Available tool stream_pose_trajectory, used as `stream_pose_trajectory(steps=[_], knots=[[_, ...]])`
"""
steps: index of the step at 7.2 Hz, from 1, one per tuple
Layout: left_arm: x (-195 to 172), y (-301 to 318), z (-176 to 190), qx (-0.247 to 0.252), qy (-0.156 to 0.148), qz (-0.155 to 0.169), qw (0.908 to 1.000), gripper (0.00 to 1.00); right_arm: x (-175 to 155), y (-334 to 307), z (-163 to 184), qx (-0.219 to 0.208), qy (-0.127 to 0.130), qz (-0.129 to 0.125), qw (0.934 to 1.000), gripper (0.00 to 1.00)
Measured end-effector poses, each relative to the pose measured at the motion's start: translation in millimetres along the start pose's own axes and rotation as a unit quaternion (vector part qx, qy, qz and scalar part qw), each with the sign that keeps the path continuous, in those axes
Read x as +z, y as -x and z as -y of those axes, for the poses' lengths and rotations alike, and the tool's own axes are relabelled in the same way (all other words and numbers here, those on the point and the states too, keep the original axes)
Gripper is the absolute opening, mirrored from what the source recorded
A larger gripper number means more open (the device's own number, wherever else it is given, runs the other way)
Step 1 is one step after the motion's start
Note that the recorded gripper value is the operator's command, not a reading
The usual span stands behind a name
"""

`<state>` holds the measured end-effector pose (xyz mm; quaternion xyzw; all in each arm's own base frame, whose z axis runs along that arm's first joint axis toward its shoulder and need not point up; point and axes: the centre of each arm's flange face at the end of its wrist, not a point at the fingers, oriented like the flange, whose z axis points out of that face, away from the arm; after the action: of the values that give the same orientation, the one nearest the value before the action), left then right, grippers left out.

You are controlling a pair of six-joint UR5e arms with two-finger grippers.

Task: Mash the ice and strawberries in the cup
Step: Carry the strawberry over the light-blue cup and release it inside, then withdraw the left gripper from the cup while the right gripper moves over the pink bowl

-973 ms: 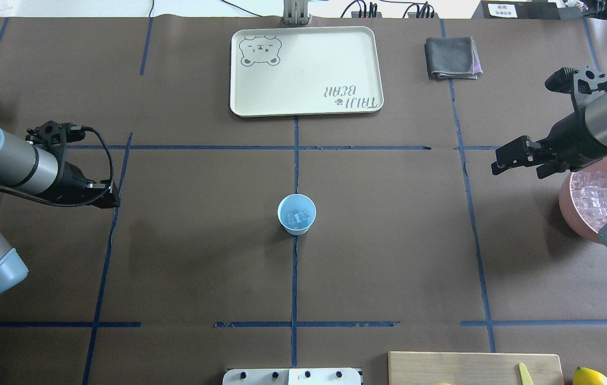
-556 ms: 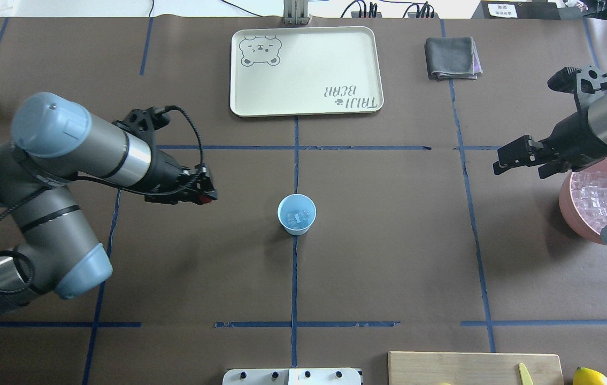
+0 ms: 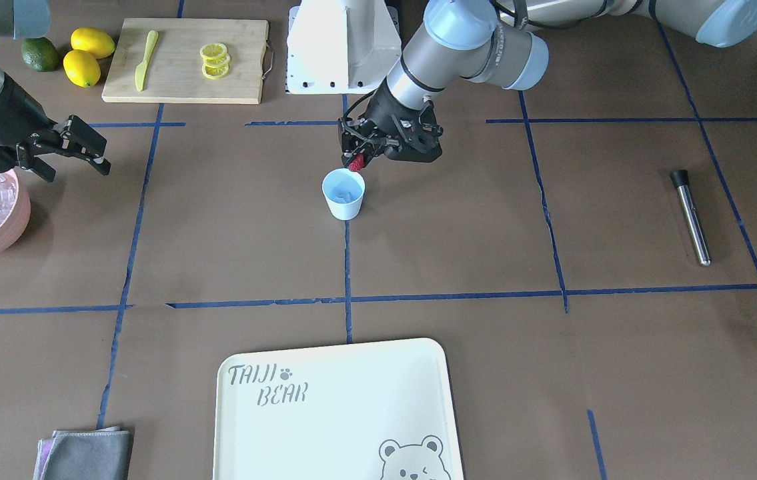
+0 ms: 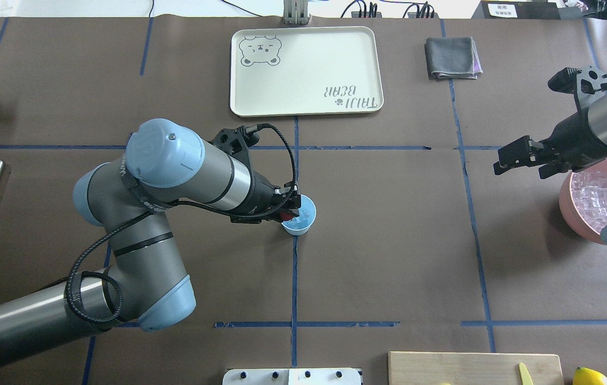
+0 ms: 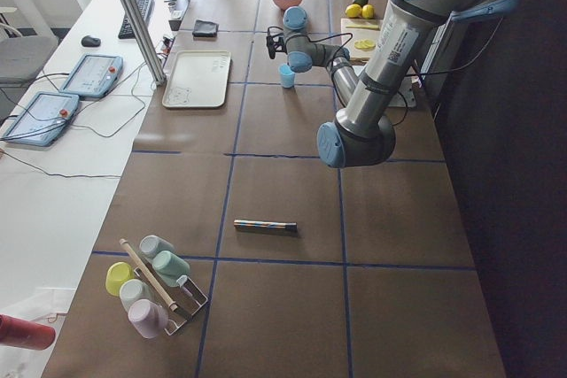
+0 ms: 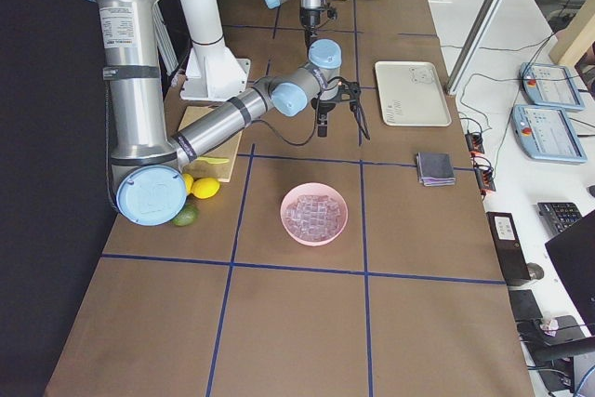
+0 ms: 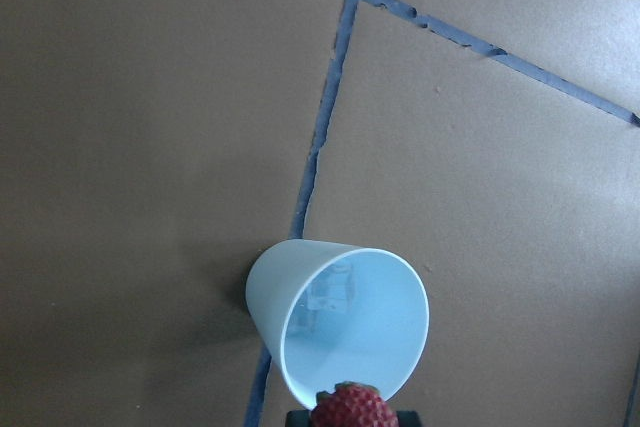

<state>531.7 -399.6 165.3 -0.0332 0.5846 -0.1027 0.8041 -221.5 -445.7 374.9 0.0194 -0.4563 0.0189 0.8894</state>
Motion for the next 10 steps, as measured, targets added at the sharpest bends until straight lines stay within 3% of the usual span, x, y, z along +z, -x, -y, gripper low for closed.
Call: stream_pose_trajectory(steps=[1,2,3,4,7,10], knots=[[7,-6,0,0.000,-0.003,0.003,1.0000,0.12,0,1,0,-0.001,-0.001,0.001,1.0000,1.00],[11,-6,2,0.000,-0.007,0.006,1.0000,0.45,-1,2,1,-0.001,-0.001,0.001,1.0000,1.00],[12,-5,3,0.000,-0.013,0.007,0.9999,0.84,-1,2,1,-0.001,-0.001,0.001,1.0000,1.00],[13,-5,4,0.000,-0.017,0.007,0.9998,0.99,-1,2,1,-0.001,-0.001,0.001,1.0000,1.00],[2,6,11,0.001,-0.024,0.007,0.9997,0.99,-1,0,0,0.000,-0.001,0.000,1.0000,1.00],[-95,105,84,0.070,-0.011,0.023,0.9972,0.99,-5,-10,1,0.009,-0.004,-0.003,0.9999,1.00]])
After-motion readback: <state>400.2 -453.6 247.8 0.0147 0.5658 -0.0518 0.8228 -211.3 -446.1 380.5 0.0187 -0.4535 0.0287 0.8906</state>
